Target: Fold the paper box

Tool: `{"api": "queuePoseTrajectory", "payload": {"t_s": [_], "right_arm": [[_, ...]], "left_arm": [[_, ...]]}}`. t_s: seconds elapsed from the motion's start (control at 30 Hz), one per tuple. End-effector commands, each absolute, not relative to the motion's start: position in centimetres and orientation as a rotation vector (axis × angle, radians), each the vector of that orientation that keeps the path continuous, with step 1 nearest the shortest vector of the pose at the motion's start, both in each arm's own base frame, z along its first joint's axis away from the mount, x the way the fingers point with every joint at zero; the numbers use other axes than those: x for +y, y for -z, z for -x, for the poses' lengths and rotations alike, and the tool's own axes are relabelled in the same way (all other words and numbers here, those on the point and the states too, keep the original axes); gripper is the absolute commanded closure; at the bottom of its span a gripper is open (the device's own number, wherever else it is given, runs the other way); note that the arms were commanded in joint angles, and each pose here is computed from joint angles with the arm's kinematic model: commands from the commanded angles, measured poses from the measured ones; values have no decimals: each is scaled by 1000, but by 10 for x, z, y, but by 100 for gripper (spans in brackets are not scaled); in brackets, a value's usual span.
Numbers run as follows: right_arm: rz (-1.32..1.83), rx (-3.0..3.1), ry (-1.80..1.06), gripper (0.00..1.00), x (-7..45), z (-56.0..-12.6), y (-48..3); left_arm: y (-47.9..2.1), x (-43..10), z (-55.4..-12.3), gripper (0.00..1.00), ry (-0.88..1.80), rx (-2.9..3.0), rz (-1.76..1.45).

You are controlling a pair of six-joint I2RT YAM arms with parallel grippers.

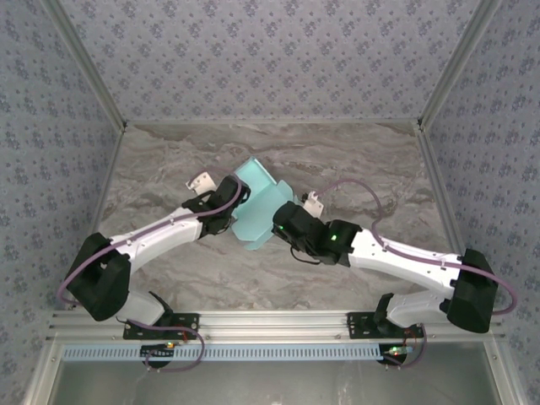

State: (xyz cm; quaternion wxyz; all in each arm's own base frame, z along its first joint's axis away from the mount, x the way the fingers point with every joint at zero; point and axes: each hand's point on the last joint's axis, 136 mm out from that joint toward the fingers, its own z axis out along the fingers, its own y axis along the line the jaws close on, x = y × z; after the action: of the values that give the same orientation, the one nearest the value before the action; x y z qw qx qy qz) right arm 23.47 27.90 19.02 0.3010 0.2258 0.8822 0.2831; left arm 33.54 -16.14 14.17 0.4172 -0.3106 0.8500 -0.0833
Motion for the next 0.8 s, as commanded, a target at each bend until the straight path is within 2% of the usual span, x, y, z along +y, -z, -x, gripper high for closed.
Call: {"api": "queuePoseTrajectory", "payload": {"t_s": [0.0,0.03,0.23,0.37,0.53,0.77], "right_arm": [[-534,2320,-575,90,256,-246,-196],[-506,2320,-545,90,250,-250,-197],[-183,2349,-363,96,222,-264,-205],[111,2345,-198,99,195,-270,-208],[426,2304,-227,100,186,-276,-213],[779,2226,-348,100,192,-272,-221]], "left_arm": [[-154,-168,-333,66,335,2116,803],[-152,-171,-330,59,359,2136,794],[-150,-184,-296,32,526,2241,651],[-169,-174,-272,3,592,2200,506],[-196,-165,-258,1,588,2077,190],[-217,-229,-245,1,811,1931,-360]]}}
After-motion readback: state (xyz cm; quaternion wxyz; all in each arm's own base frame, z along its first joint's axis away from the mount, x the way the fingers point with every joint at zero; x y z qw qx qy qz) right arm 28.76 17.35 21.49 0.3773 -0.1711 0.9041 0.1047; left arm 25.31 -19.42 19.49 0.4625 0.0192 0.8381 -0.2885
